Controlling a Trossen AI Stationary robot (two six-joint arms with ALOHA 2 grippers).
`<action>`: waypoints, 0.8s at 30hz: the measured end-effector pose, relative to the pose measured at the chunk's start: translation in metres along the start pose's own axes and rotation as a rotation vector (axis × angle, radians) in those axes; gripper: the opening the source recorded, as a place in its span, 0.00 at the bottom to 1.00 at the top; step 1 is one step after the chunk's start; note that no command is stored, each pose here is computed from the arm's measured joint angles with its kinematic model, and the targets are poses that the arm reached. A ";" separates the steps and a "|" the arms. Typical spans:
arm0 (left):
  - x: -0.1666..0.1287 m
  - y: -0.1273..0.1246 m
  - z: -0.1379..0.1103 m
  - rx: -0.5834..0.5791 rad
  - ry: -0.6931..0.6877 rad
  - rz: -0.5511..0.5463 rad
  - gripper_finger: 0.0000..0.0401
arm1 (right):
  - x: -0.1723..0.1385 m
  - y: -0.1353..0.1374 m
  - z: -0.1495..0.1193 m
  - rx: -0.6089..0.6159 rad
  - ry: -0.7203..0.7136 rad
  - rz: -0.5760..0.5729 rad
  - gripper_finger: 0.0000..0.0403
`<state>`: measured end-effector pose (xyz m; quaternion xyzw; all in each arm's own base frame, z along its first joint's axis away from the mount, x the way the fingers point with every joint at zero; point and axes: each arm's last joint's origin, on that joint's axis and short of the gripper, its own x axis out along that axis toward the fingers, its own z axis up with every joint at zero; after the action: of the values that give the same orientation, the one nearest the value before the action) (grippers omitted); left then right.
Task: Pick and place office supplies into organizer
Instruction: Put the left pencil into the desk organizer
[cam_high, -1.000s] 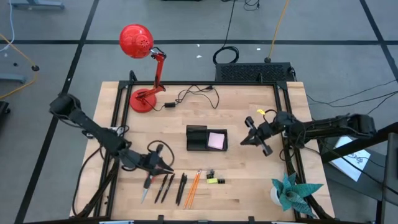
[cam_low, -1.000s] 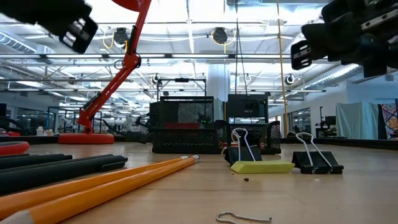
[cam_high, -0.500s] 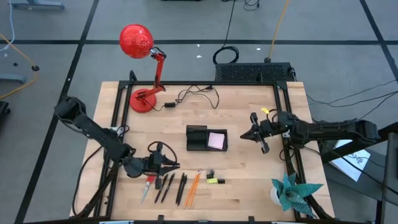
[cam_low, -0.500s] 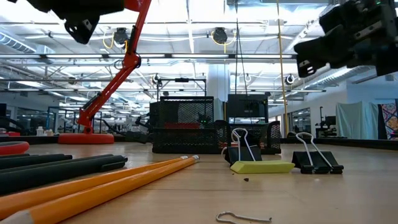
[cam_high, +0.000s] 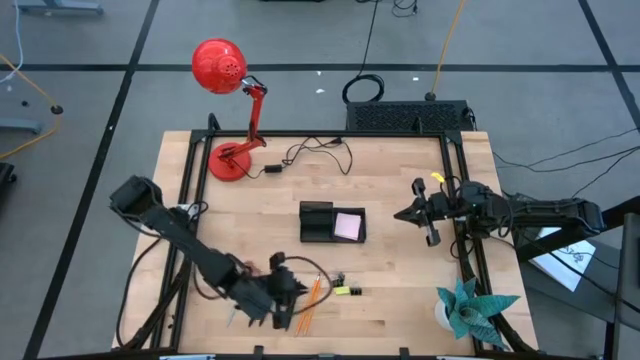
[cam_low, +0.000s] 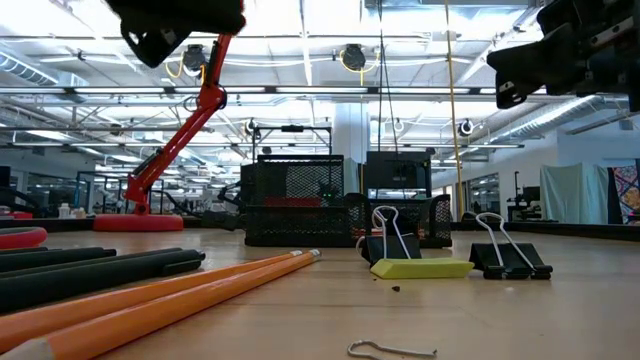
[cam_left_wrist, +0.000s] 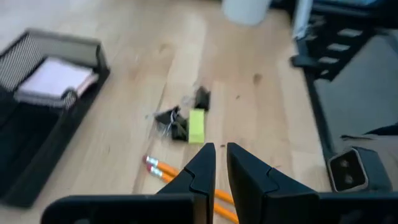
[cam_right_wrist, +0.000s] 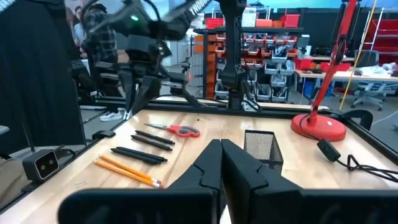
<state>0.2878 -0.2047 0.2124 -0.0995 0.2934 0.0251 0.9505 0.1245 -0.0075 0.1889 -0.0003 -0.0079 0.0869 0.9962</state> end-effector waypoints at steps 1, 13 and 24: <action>0.003 -0.004 0.004 -0.025 0.024 0.019 0.12 | 0.000 0.000 0.000 0.000 0.000 0.000 0.00; 0.038 -0.011 0.029 -0.265 0.223 0.127 0.12 | 0.000 0.000 -0.001 -0.019 0.012 -0.014 0.00; 0.080 0.029 0.027 -0.309 0.422 0.102 0.20 | 0.000 0.000 -0.001 -0.029 0.014 -0.014 0.00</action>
<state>0.3654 -0.1717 0.1842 -0.2316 0.4825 0.0963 0.8393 0.1246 -0.0079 0.1875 -0.0155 -0.0023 0.0796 0.9967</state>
